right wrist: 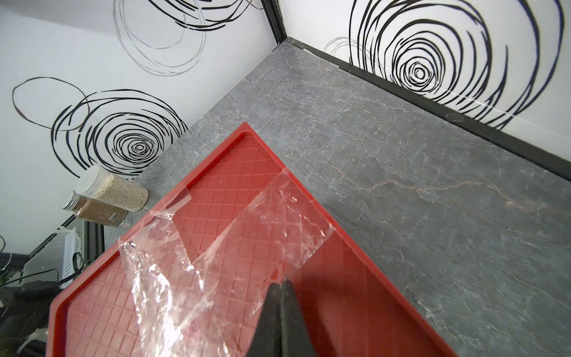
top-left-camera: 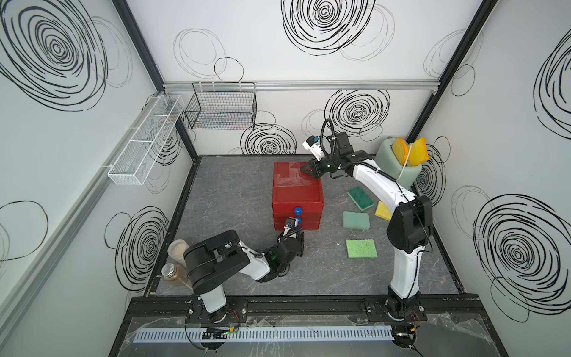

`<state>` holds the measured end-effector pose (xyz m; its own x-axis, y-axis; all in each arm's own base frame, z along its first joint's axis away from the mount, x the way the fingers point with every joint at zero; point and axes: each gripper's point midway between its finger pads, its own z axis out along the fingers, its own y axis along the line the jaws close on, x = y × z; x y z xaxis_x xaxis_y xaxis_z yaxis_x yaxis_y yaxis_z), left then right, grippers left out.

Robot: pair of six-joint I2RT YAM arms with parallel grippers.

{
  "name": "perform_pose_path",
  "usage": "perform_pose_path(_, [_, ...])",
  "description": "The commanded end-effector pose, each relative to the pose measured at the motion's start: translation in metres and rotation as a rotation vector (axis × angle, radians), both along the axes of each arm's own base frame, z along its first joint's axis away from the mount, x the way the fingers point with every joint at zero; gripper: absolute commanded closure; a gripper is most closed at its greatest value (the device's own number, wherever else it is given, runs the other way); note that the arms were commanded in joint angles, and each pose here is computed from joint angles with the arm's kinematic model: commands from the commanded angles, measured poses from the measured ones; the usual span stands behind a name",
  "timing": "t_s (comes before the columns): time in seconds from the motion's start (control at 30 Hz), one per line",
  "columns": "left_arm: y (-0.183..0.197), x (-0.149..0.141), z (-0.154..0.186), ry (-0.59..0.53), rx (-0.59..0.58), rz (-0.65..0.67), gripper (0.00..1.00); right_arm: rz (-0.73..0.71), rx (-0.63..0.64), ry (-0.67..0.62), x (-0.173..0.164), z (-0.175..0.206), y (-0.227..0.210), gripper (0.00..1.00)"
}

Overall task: Take the sponge out of the drawer
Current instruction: Open the drawer in the storage box.

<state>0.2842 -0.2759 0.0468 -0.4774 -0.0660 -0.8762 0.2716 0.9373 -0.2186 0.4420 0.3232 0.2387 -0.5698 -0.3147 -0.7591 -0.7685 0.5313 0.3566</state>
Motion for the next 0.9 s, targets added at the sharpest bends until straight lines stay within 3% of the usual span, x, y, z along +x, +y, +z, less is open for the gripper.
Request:
perform_pose_path(0.0, [0.002, 0.014, 0.007, -0.036, -0.022, 0.069, 0.49, -0.012, -0.08, 0.101, -0.012, -0.035, -0.014, 0.99])
perform_pose_path(0.23, [-0.002, 0.024, 0.004, -0.04, -0.018, 0.09, 0.52, -0.013, -0.071, 0.098, -0.011, -0.033, -0.015, 0.99])
perform_pose_path(0.57, [0.013, 0.025, 0.0, -0.021, -0.031, 0.129, 0.88, -0.021, -0.067, 0.106, -0.008, -0.037, -0.018, 0.99])
perform_pose_path(0.87, [0.029, 0.016, 0.002, -0.011, -0.037, 0.142, 1.0, -0.034, -0.065, 0.106, -0.003, -0.038, -0.022, 0.99])
